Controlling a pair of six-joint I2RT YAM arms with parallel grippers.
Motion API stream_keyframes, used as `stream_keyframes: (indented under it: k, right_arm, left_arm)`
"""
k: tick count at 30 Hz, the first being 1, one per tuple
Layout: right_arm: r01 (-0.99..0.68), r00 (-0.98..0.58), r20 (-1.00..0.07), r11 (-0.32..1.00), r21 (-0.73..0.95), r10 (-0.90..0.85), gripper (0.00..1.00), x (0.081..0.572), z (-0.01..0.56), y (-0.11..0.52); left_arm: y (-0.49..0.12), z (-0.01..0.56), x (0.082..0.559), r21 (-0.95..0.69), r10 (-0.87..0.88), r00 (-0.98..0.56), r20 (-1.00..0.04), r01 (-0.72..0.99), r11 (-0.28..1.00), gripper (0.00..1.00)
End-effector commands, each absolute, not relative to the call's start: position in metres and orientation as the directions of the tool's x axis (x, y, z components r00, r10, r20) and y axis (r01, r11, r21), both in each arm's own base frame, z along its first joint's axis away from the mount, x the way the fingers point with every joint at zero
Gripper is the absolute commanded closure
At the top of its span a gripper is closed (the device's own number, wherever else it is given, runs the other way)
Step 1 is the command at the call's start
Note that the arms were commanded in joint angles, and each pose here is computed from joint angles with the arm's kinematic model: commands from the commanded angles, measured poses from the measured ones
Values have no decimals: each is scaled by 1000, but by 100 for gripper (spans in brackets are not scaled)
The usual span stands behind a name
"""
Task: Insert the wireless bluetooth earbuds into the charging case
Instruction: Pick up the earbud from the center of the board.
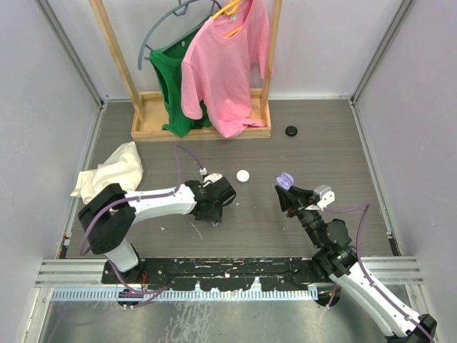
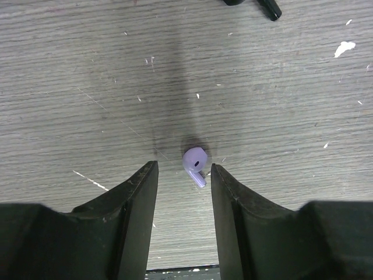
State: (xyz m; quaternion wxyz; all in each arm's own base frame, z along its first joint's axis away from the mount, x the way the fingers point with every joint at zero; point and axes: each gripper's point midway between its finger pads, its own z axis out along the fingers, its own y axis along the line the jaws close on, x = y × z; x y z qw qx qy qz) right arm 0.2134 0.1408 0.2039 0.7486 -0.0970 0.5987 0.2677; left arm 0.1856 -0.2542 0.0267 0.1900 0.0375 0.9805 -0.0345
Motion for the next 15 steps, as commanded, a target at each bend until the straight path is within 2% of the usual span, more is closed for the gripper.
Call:
stream_keyframes:
  k: [1,15]
  right_arm:
    - [-530,169,-934,828,182,314,99,212,212,142]
    - [-527,164,-937,830,180,308,99,213,211,142]
  left_arm:
    - [-261,37,193,-111,42,-918,-395,94,989,58]
    - [-272,28,196,-122,49,-933,-356,98,988,64]
